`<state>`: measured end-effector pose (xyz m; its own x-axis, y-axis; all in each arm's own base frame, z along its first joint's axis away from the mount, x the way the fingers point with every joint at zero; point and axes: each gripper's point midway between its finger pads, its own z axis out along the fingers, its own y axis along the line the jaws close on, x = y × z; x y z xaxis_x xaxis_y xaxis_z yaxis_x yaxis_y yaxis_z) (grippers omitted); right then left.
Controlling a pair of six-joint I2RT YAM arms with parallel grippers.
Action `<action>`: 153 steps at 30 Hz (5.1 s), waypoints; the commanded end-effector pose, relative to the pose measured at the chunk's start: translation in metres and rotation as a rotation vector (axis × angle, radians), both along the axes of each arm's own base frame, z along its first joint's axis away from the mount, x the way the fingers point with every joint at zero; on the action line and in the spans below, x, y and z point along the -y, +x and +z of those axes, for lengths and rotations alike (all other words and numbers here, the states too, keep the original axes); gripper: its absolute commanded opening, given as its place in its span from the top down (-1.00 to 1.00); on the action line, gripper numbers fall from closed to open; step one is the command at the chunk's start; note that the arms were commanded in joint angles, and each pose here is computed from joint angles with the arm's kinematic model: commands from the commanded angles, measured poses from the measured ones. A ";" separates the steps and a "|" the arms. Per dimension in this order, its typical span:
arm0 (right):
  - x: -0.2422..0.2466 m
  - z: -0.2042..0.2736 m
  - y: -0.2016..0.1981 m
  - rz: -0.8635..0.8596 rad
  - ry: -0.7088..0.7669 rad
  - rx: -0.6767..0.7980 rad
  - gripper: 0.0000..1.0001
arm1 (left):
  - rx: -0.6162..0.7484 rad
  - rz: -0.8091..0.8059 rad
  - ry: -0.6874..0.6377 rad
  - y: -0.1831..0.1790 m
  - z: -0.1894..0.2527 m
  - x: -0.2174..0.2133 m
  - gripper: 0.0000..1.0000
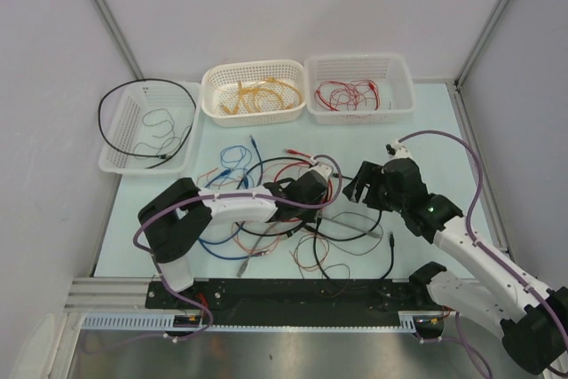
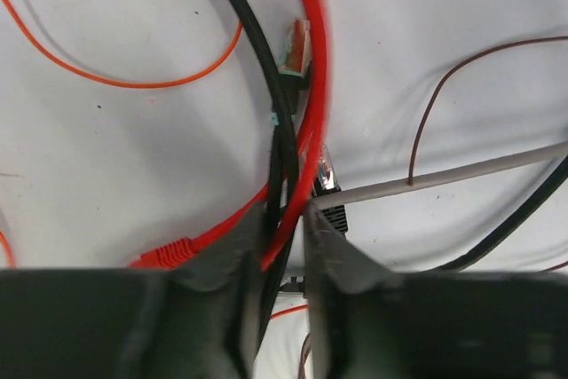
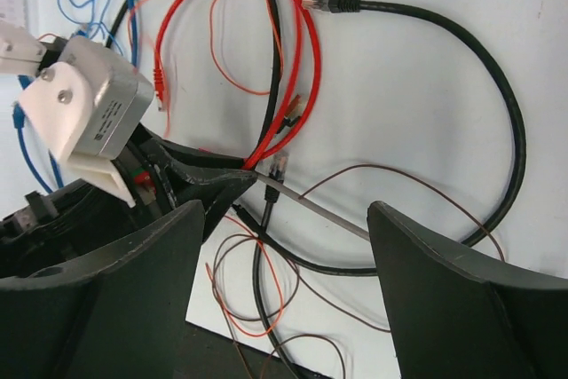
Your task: Untangle the cables
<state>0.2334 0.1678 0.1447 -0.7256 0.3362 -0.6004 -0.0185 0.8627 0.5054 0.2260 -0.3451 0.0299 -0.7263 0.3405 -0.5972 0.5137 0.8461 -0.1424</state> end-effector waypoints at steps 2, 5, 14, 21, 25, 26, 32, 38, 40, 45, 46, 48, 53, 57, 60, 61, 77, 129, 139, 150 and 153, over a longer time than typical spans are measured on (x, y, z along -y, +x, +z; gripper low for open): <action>0.004 0.017 0.001 -0.022 0.031 0.055 -0.58 | 0.071 0.002 -0.062 0.006 0.037 0.004 0.60; 0.003 0.022 0.001 -0.025 0.047 0.069 -0.57 | 0.127 -0.011 -0.111 0.009 0.066 0.004 0.68; -0.025 0.043 0.013 0.036 0.175 0.121 -0.44 | 0.233 -0.120 -0.336 -0.003 0.128 0.015 0.65; -0.043 0.048 0.022 0.084 0.228 0.138 -0.39 | 0.251 -0.198 -0.451 -0.018 0.142 0.022 0.65; -0.049 0.036 0.021 0.107 0.229 0.088 -0.37 | 0.234 -0.183 -0.430 -0.018 0.136 0.019 0.61; -0.048 0.032 0.019 0.105 0.216 0.074 -0.38 | 0.225 -0.172 -0.397 -0.015 0.127 0.018 0.50; -0.034 0.016 0.014 0.080 0.132 0.045 -0.38 | 0.101 -0.190 -0.183 -0.022 0.060 0.008 0.40; -0.029 0.014 0.010 0.074 0.118 0.048 -0.39 | 0.042 -0.167 -0.108 -0.025 0.020 0.006 0.15; -0.027 0.013 0.010 0.072 0.111 0.045 -0.39 | 0.045 -0.160 -0.099 -0.022 0.017 0.007 0.06; -0.026 0.012 0.009 0.068 0.108 0.044 -0.39 | 0.026 -0.158 -0.059 -0.019 0.005 0.010 0.03; -0.026 0.011 0.009 0.068 0.107 0.042 -0.39 | 0.018 -0.157 -0.046 -0.019 0.002 0.009 0.06; -0.025 0.011 0.009 0.069 0.106 0.043 -0.39 | 0.011 -0.155 -0.036 -0.018 0.001 0.011 0.17; -0.024 0.014 0.008 0.066 0.109 0.050 -0.39 | 0.061 -0.134 -0.080 -0.013 0.024 0.010 0.93; -0.027 0.028 0.007 0.070 0.156 0.080 -0.39 | 0.161 -0.139 -0.197 -0.013 0.071 0.006 1.00; -0.037 0.040 0.007 0.094 0.222 0.097 -0.40 | 0.255 -0.163 -0.314 -0.013 0.113 0.008 0.99; -0.043 0.044 0.004 0.125 0.250 0.093 -0.40 | 0.276 -0.176 -0.328 -0.014 0.122 0.008 0.98; -0.072 0.093 0.006 0.205 0.372 0.216 -0.39 | 0.330 -0.308 -0.448 -0.039 0.160 0.020 0.99; -0.054 0.072 0.042 0.161 0.188 0.213 0.03 | 0.310 -0.415 -0.415 -0.088 0.148 0.048 1.00; -0.052 0.051 0.032 0.191 0.140 0.139 0.14 | 0.329 -0.411 -0.411 -0.088 0.151 0.047 0.99; -0.060 0.030 0.011 0.264 0.119 0.067 0.35 | 0.345 -0.397 -0.405 -0.085 0.154 0.043 1.00; -0.059 0.032 0.011 0.258 0.116 0.072 0.62 | 0.346 -0.391 -0.401 -0.085 0.153 0.042 1.00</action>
